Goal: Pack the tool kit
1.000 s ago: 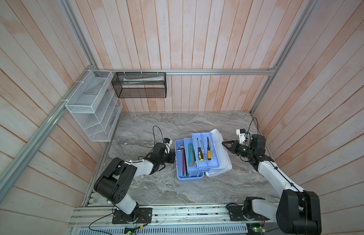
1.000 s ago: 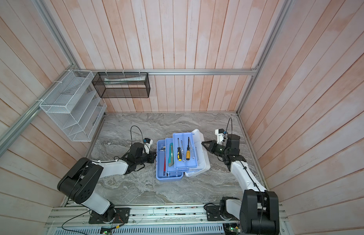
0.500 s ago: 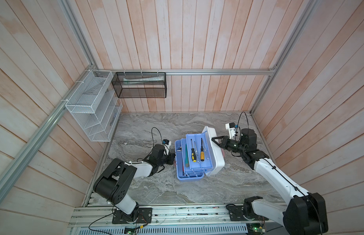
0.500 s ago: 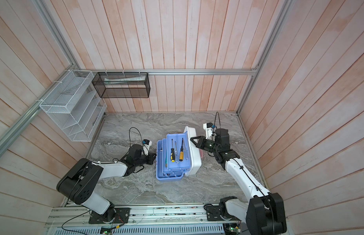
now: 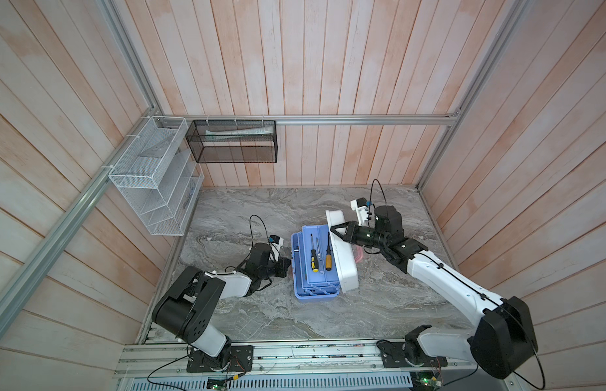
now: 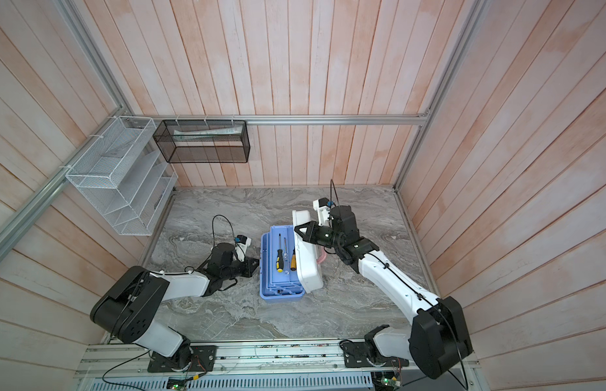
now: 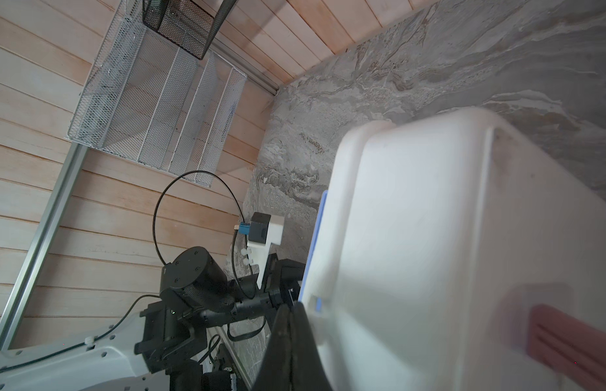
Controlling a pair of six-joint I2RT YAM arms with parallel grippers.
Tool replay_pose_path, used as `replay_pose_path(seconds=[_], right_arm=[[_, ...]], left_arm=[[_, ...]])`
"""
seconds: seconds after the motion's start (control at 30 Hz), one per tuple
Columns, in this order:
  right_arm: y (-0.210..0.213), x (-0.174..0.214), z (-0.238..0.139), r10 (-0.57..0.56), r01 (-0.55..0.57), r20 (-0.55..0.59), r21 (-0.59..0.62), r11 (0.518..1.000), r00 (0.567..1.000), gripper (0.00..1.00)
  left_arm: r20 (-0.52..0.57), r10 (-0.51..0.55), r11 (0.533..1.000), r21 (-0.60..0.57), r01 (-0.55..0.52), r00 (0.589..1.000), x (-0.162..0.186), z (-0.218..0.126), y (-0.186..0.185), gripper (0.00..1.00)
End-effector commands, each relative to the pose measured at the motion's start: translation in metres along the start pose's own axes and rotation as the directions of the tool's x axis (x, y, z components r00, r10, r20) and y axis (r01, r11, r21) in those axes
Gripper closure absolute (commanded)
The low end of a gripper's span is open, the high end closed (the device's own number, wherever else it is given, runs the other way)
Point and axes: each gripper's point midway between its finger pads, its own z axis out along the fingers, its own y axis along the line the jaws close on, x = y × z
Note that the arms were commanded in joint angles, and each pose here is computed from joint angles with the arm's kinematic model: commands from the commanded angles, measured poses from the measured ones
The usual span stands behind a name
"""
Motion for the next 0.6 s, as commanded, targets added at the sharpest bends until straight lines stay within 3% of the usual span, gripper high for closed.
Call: replay_pose_path(seconds=[0.0, 0.33, 0.47, 0.57], right_arm=[[-0.023, 0.021, 0.026, 0.038, -0.03, -0.082, 0.094, 0.995, 0.996, 1.0], [0.031, 0.013, 0.076, -0.094, 0.096, -0.143, 0.013, 0.995, 0.985, 1.0], [0.053, -0.002, 0.069, -0.156, 0.156, -0.104, -0.009, 0.988, 0.982, 1.0], [0.045, -0.008, 0.055, -0.197, 0.201, -0.064, 0.066, 0.977, 0.978, 1.0]], left_arm=[[0.025, -0.006, 1.0, 0.03, 0.005, 1.0, -0.006, -0.006, -0.006, 1.0], [0.01, -0.062, 0.997, -0.054, 0.062, 0.998, -0.004, -0.016, 0.008, 1.0], [0.017, -0.084, 0.986, -0.144, 0.086, 0.996, -0.01, -0.03, 0.017, 1.0], [0.032, -0.087, 0.978, -0.189, 0.092, 0.996, -0.018, -0.046, 0.018, 1.0]])
